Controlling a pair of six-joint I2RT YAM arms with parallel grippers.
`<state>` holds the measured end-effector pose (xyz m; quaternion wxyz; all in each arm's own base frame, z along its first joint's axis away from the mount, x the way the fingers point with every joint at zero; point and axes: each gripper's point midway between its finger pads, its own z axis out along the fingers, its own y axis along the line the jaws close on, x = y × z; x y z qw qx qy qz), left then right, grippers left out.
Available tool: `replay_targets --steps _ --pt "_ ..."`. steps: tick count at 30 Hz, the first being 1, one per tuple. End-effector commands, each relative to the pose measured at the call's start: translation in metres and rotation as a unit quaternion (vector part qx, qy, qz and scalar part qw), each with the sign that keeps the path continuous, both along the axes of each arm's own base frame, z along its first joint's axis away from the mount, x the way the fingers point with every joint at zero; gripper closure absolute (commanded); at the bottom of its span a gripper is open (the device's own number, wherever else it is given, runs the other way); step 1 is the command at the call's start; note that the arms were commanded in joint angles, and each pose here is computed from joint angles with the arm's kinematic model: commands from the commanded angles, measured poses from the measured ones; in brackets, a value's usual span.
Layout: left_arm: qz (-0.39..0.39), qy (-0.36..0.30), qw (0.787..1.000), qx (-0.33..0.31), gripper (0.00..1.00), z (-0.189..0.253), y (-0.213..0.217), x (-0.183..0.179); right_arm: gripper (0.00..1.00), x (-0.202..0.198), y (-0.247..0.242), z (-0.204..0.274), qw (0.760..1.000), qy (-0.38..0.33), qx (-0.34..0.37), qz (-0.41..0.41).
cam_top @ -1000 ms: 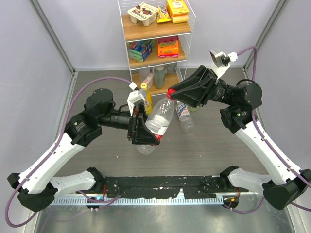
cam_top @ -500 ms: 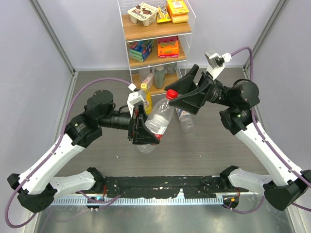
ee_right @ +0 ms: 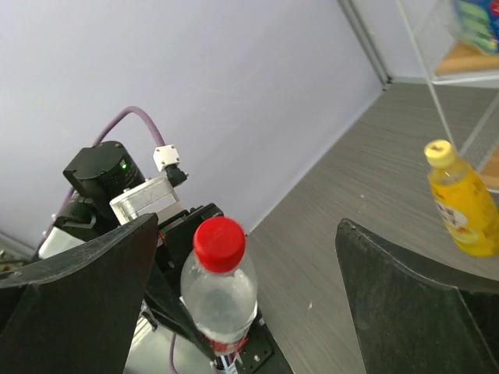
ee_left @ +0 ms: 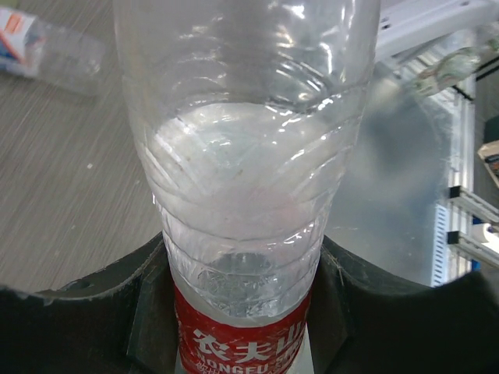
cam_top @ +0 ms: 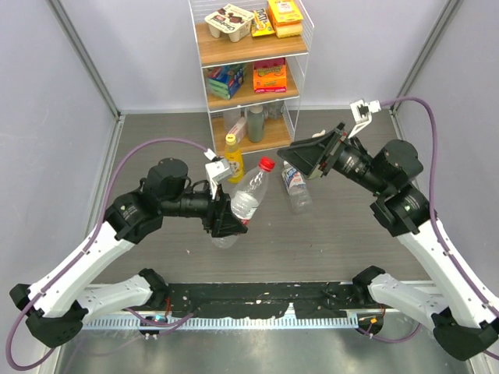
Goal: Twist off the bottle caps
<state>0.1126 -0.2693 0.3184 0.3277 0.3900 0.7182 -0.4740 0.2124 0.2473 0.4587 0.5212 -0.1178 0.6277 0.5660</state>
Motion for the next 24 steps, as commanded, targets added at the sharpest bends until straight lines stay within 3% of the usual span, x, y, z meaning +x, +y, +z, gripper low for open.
replay_targets --steps 1,6,15,24 --pt "0.058 -0.022 0.997 0.054 1.0 -0.03 0.017 0.017 0.0 0.005 -0.03 -0.019 0.995 0.031 -0.021 -0.093" --pt "0.12 -0.036 0.987 0.103 1.0 -0.048 0.028 0.04 0.0 0.009 -0.043 -0.05 0.987 0.072 -0.054 -0.132" --pt "0.15 -0.051 0.976 0.148 1.0 -0.071 0.032 0.062 0.0 0.016 -0.051 -0.079 0.979 0.102 -0.074 -0.16" --pt "0.261 -0.077 0.932 0.239 1.0 -0.103 0.055 0.11 0.0 0.053 -0.029 -0.082 0.977 0.117 -0.076 -0.163"
